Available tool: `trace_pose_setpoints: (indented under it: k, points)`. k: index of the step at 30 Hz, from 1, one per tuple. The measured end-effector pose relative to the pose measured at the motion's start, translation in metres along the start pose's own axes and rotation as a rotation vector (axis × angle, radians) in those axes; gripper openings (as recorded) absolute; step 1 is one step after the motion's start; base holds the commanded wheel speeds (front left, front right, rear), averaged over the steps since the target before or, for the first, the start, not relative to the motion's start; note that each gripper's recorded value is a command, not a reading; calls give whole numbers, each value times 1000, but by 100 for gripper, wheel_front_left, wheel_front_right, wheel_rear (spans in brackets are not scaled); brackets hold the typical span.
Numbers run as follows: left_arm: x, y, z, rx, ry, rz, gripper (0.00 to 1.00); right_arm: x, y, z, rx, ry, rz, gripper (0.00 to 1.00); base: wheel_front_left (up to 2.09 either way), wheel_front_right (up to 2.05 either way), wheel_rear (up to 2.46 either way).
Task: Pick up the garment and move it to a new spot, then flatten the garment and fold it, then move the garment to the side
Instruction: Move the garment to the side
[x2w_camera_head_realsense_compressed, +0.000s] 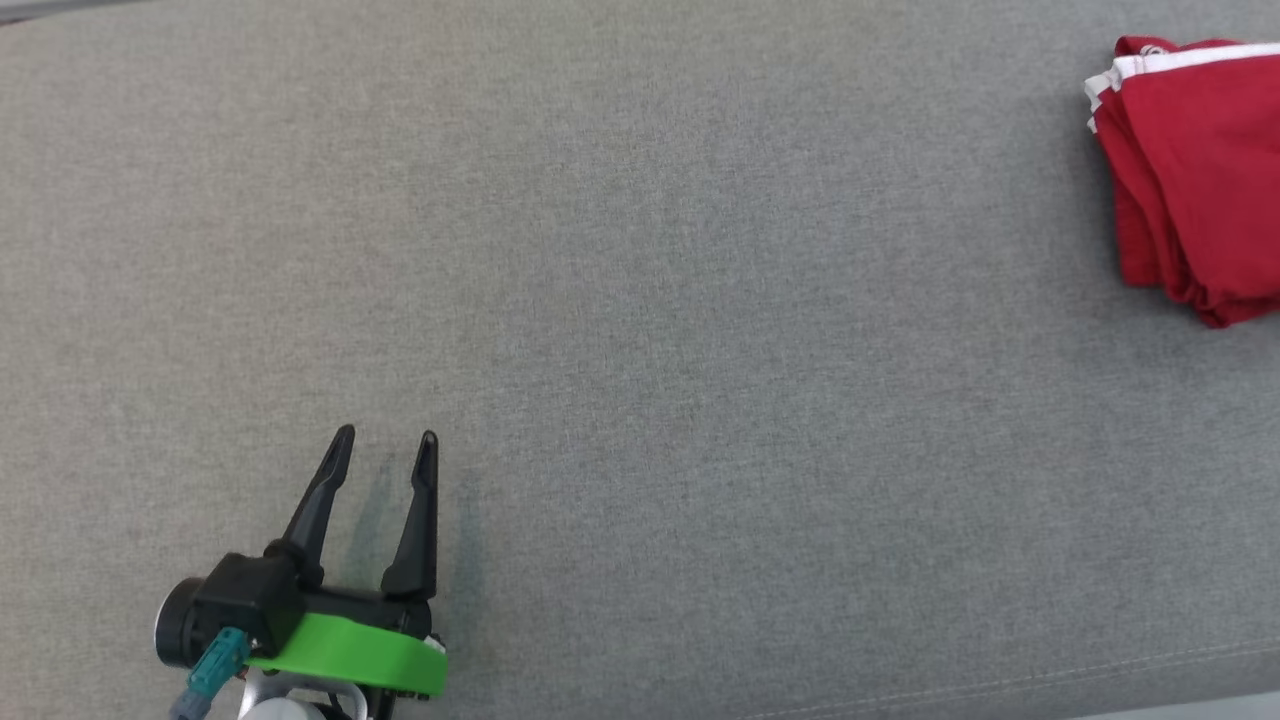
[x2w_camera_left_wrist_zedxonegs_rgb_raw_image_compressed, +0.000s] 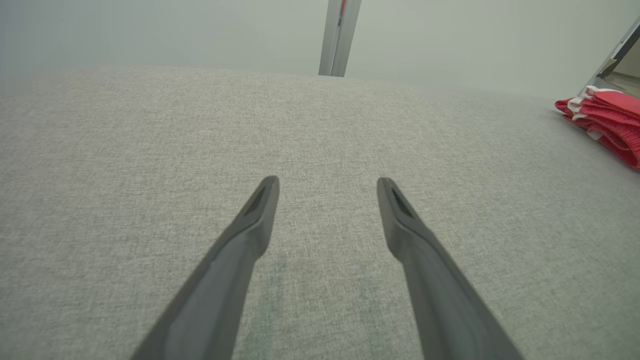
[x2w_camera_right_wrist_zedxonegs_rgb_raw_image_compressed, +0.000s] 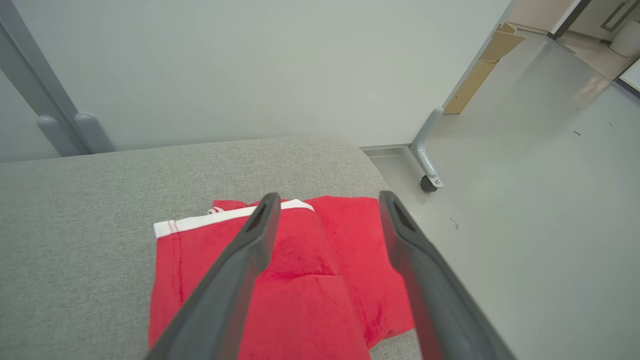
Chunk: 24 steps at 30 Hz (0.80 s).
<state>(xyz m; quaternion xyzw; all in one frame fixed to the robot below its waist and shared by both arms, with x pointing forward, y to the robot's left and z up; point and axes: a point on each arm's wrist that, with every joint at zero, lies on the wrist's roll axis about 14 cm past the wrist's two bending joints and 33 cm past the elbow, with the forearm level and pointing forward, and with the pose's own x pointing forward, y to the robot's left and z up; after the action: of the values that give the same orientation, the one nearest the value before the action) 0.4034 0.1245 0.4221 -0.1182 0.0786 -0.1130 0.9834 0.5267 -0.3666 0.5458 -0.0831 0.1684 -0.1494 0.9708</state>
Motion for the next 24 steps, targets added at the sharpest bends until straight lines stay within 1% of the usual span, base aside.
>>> trace_pose_setpoints:
  k: [2,5,10,14,16,18,19,21,22,24]
  points:
    - [-9,2,6,5,-17,19,100,-14,2,12,1,-95,16,100,0,0,0]
    - [-23,6,15,1,-43,52,100,-38,11,20,-1,-204,46,100,0,0,0]
    - [-52,14,22,15,-63,105,100,-81,30,16,32,-338,103,100,0,0,0]
    - [-73,18,26,20,-81,138,100,-111,42,-1,74,-386,136,100,0,0,0]
    - [-84,23,29,20,-96,162,100,-128,50,-8,114,-415,151,100,0,0,0]
    - [-93,27,33,30,-112,180,100,-144,65,-16,136,-442,185,100,0,0,0]
    - [-96,28,35,31,-122,186,100,-151,72,-23,161,-446,197,100,0,0,0]
    - [-102,31,37,30,-133,201,100,-162,84,-36,166,-450,225,100,0,0,0]
    - [-105,32,38,29,-137,205,100,-167,88,-43,189,-446,228,100,0,0,0]
    - [-108,31,39,27,-145,204,100,-175,100,-58,185,-429,257,100,0,0,0]
